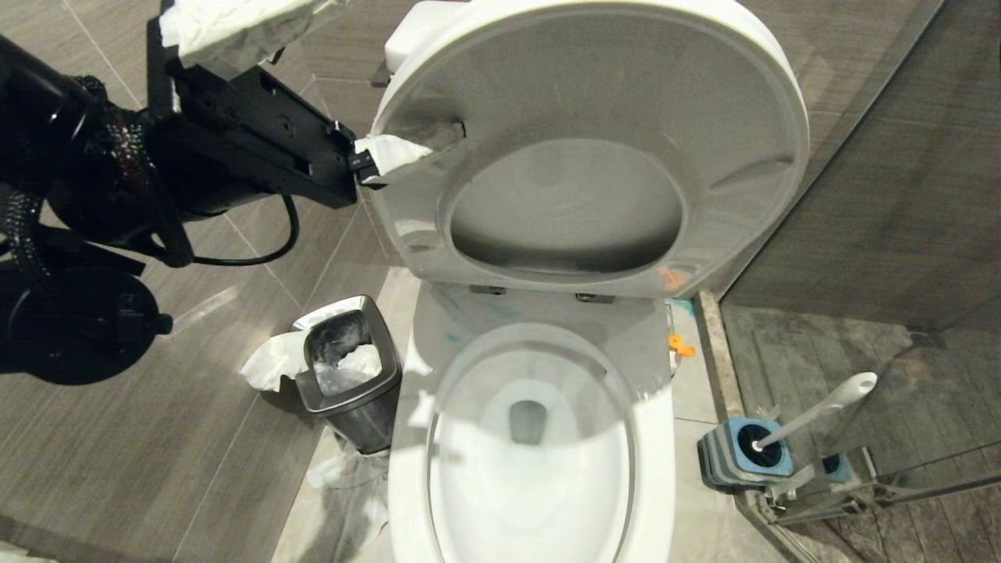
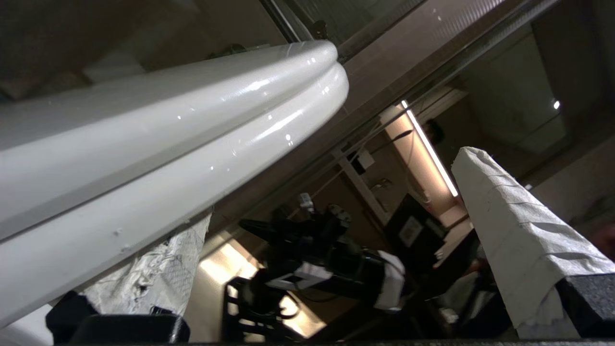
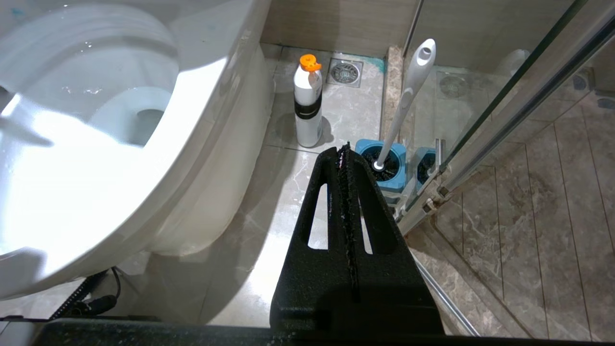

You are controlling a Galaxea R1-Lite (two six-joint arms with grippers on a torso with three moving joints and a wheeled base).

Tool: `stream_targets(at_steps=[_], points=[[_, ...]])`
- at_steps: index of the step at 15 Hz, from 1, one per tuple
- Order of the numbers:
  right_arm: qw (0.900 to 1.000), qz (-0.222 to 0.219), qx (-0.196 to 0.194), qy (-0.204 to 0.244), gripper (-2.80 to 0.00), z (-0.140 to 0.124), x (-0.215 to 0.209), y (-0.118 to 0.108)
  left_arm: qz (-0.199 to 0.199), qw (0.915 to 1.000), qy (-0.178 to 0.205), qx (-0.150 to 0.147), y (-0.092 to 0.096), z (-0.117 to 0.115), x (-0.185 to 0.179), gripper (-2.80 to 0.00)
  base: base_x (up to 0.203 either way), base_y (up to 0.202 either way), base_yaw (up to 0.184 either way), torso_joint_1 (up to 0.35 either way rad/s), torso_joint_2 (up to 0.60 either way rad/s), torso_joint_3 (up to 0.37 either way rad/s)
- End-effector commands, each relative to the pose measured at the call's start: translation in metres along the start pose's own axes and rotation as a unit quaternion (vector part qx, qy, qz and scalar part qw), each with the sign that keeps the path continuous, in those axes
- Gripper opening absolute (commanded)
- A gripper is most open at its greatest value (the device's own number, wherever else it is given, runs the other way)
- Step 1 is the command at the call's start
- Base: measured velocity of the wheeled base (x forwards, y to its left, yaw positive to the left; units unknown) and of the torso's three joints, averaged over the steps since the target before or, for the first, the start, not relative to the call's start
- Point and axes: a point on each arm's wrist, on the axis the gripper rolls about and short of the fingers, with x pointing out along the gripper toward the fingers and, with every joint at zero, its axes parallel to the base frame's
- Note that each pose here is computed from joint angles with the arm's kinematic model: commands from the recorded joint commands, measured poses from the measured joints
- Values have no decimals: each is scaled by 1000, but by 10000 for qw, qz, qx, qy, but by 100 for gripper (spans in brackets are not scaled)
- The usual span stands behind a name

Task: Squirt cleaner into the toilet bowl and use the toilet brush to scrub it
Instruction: Use the left hand to lift the toilet lid slightly

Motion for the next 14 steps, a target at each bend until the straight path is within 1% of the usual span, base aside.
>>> stream_targets(at_steps=[1,3,5,7,9,11,12,14], points=[[10000,3,1,2,-280,0,0,0,113,9996,-2,276,48,-2,-2,0,0,0,0,0,0,0],[10000,1,1,1,-280,0,0,0,116,9951,-99,972,79,4,-6,0,0,0,0,0,0,0],[10000,4,1,-1,-280,0,0,0,133,9872,-311,1557,99,16,-7,0,0,0,0,0,0,0],[10000,1,1,-2,-280,0,0,0,197,9739,-572,2186,126,22,-5,0,0,0,0,0,0,0],[10000,-1,1,5,-280,0,0,0,150,9569,-783,2792,144,32,-1,0,0,0,0,0,0,0],[10000,7,1,0,-280,0,0,0,77,9440,-989,3148,158,38,4,0,0,0,0,0,0,0],[10000,-4,1,5,-280,0,0,0,42,9384,-1104,3275,164,40,7,0,0,0,0,0,0,0],[10000,6,1,-1,-280,0,0,0,52,9333,-1228,3375,175,38,9,0,0,0,0,0,0,0]])
